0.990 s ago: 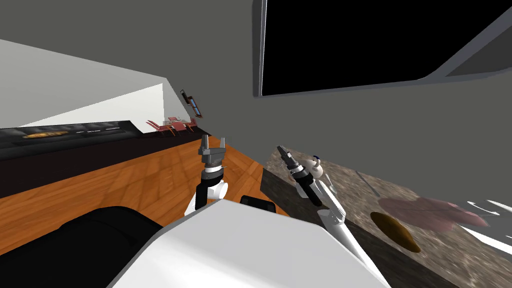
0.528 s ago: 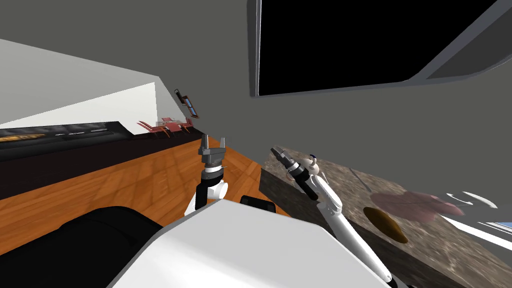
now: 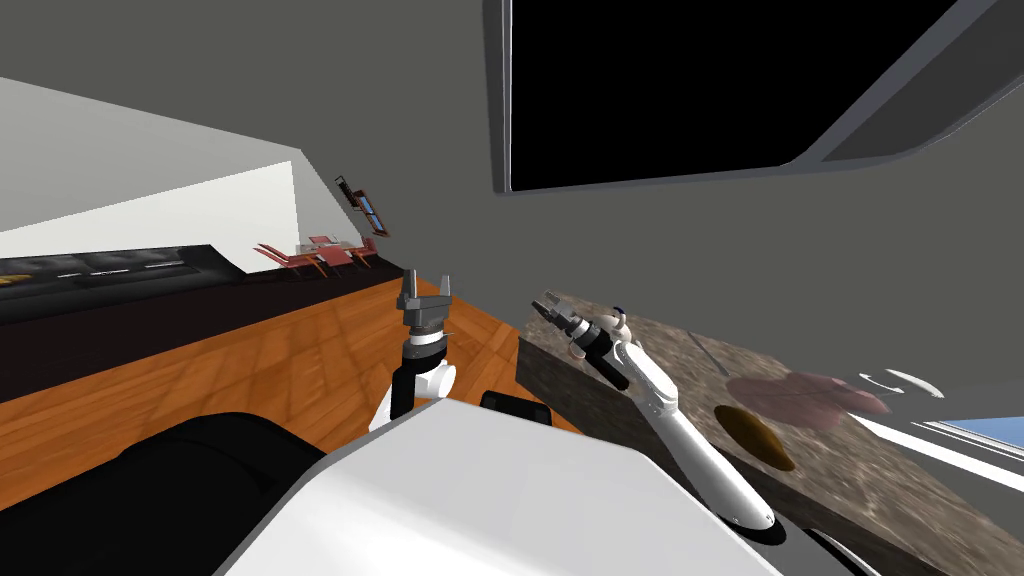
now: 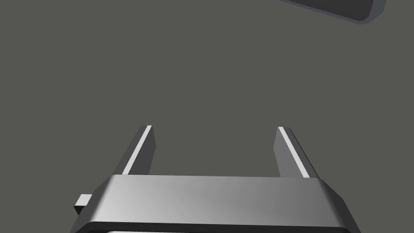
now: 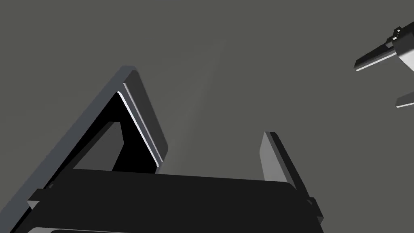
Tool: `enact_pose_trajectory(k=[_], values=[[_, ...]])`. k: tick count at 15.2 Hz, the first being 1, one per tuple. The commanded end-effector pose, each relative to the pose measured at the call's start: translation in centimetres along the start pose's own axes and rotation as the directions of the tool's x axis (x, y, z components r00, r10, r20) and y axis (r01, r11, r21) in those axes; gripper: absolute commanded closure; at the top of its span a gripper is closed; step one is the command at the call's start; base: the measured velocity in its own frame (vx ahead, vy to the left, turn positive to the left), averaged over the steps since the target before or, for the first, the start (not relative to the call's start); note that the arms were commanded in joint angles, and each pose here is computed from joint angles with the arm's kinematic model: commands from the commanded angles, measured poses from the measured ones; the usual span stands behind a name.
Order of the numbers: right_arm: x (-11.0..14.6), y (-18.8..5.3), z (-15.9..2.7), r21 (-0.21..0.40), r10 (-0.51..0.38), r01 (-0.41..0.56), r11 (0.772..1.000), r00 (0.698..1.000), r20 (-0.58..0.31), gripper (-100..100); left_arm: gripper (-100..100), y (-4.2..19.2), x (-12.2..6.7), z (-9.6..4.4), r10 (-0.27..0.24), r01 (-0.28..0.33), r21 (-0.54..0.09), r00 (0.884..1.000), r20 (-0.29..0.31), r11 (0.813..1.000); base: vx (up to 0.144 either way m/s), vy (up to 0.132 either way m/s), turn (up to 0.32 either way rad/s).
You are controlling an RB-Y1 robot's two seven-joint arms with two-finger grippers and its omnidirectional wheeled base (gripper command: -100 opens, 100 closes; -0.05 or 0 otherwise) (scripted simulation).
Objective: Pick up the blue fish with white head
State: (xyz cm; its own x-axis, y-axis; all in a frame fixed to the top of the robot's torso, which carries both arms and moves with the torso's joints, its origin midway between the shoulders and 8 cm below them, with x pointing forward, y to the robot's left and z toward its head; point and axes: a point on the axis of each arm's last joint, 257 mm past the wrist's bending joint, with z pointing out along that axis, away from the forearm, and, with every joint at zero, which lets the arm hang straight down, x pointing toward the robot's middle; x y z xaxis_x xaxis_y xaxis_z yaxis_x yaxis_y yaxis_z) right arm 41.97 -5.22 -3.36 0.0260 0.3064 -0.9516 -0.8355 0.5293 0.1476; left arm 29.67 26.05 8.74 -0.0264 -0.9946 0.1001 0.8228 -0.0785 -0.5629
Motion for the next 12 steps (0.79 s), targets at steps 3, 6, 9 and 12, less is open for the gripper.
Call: enact_pose_trajectory(k=[3, 6, 9, 12], values=[[1.0, 0.0, 0.5, -0.019, -0.088, 0.087, 0.996, 0.995, -0.051, -100, 0, 0.0, 0.0, 0.0, 0.000, 0.000, 0.000, 1.000, 0.000, 1.000, 0.014, -0.008, -0.054], [2.1, -0.1, 1.1, -0.051, -0.187, 0.182, 0.982, 0.976, -0.109, -100, 0, 0.0, 0.0, 0.0, 0.000, 0.000, 0.000, 1.000, 0.000, 1.000, 0.016, -0.010, -0.083], [3.0, -0.4, 1.6, -0.086, -0.269, 0.259, 0.962, 0.950, -0.155, -100, 0, 0.0, 0.0, 0.0, 0.000, 0.000, 0.000, 1.000, 0.000, 1.000, 0.018, -0.007, -0.087], [4.0, -0.8, 1.8, -0.121, -0.352, 0.333, 0.935, 0.914, -0.201, -100, 0, 0.0, 0.0, 0.0, 0.000, 0.000, 0.000, 1.000, 0.000, 1.000, 0.013, -0.005, -0.041]])
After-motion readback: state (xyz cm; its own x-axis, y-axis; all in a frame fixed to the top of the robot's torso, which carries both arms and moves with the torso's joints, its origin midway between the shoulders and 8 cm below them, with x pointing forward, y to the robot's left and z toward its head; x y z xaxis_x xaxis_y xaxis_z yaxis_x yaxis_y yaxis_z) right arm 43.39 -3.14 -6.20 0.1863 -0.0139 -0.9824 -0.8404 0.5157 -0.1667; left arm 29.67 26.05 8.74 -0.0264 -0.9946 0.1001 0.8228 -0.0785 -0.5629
